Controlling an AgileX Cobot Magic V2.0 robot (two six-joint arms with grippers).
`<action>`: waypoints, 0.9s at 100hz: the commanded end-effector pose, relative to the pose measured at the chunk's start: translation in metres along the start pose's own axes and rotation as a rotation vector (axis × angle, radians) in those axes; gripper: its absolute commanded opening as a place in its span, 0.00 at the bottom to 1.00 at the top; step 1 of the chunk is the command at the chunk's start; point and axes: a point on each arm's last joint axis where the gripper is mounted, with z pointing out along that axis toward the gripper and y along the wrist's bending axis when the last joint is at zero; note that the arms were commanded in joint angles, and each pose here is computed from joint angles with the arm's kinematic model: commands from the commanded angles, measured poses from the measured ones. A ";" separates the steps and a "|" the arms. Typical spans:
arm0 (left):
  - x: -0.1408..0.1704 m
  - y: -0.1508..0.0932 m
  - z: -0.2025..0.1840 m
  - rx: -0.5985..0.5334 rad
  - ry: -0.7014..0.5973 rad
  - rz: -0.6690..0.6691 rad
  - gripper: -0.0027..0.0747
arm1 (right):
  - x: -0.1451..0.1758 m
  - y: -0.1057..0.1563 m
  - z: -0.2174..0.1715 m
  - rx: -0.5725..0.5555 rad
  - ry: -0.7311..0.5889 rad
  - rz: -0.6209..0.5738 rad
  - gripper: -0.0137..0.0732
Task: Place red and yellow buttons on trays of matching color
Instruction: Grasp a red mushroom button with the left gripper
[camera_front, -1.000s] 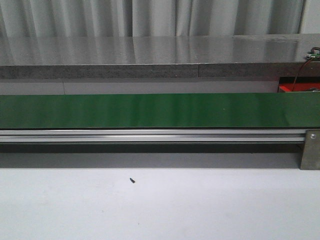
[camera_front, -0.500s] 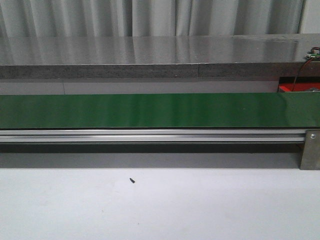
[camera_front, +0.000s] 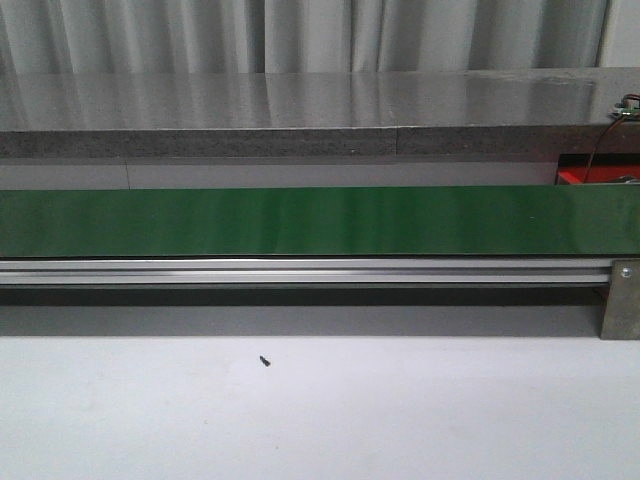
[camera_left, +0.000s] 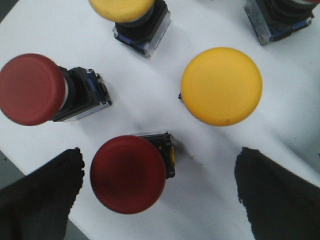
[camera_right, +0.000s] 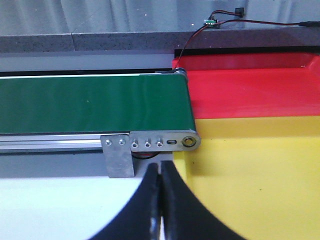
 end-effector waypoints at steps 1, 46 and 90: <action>-0.013 0.001 -0.012 0.012 -0.086 -0.005 0.79 | -0.014 0.001 -0.003 -0.012 -0.118 -0.010 0.08; -0.012 -0.002 0.007 0.009 -0.044 0.003 0.74 | -0.014 0.001 -0.003 -0.012 -0.118 -0.010 0.08; -0.012 -0.001 0.007 0.000 -0.047 0.007 0.41 | -0.014 0.001 -0.003 -0.012 -0.118 -0.010 0.08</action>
